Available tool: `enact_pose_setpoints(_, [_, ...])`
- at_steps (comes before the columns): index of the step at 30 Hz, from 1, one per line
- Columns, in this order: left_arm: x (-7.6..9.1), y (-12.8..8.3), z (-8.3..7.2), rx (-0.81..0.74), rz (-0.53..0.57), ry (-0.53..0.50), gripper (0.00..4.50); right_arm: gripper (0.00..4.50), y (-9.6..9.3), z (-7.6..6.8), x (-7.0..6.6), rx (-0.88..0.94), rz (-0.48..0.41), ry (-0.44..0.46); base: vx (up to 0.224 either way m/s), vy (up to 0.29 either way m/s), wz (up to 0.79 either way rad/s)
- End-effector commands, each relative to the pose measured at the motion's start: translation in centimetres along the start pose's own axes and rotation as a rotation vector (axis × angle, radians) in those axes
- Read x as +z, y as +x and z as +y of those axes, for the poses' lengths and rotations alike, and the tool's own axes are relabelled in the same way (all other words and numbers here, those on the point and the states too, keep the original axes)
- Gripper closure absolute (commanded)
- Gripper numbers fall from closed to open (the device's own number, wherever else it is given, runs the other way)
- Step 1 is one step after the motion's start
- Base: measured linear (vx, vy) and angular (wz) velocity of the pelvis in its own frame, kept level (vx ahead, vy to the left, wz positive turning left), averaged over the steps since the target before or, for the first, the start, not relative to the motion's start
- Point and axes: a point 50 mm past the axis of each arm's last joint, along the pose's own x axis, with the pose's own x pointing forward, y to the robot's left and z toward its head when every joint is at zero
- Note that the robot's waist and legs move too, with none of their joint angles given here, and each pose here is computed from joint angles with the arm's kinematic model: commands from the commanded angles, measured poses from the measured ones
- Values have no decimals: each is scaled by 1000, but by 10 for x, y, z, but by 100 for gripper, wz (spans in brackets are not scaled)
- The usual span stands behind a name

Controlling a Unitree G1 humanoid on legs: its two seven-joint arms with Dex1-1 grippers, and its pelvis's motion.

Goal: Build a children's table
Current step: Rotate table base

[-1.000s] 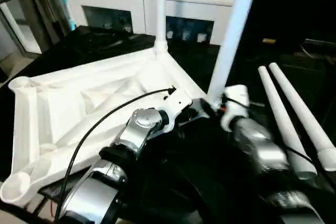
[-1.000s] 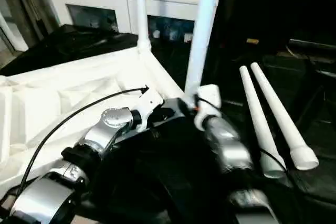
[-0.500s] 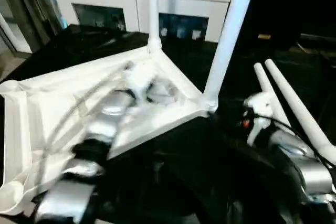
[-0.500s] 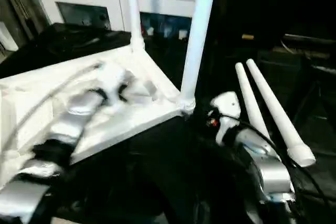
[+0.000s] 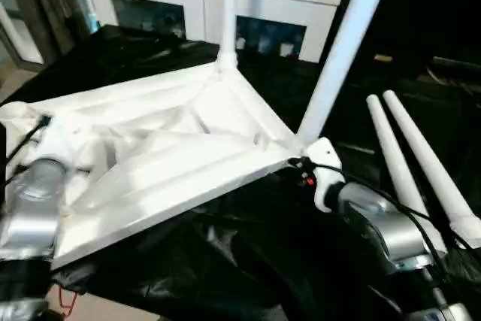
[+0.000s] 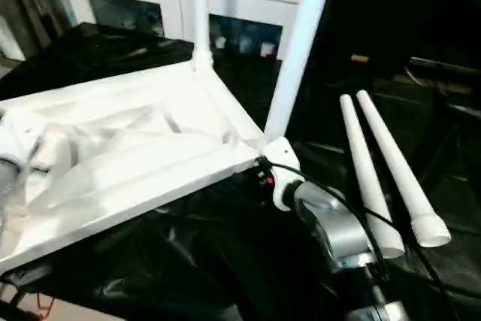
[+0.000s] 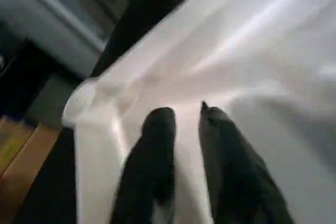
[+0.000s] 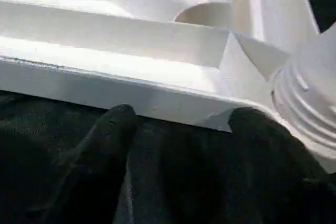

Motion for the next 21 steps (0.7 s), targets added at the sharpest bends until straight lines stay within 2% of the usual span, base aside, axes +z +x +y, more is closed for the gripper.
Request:
enact_pose_setpoints(1, [-2, -3, -1, -46, 28, -2, 376, 136, 3, -1, -1, 2, 28, -4, 0, 0, 0])
enact_pose_setpoints(2, [-5, -5, -4, -106, 52, -8, 394, 151, 6, -1, -2, -2, 36, -9, 0, 0, 0])
enact_pose_setpoints(4, [-7, -7, -10, -175, 66, -12, 404, 160, 8, -2, -2, -6, 42, -9, 0, 0, 0])
enact_pose_setpoints(6, [-7, -12, -30, -360, 48, 45, 422, 183, 13, -2, -3, -9, 61, -17, 0, 0, 0])
enact_pose_setpoints(8, [-4, -16, -41, -453, 48, 44, 442, 202, 17, -2, -4, -12, 70, -18, 0, 0, 0])
enact_pose_setpoints(10, [-3, -17, -44, -476, 48, 39, 446, 214, 17, -2, -4, -13, 71, -17, 0, 0, 0])
enact_pose_setpoints(12, [3, -24, -55, -605, 49, 63, 450, 246, 21, -2, -2, -17, 67, -17, 0, 0, 0])
enact_pose_setpoints(14, [10, -32, -64, -760, 39, 73, 450, 251, 25, -2, 0, -22, 58, -17, 0, 0, 0])
enact_pose_setpoints(17, [14, -39, -71, -872, 25, 74, 450, 277, 26, -2, 1, -22, 54, -18, 0, 0, 0])
enact_pose_setpoints(21, [29, -52, -89, -1124, -41, 133, 450, 310, 28, -3, 3, -21, 47, -24, 0, 0, 0])
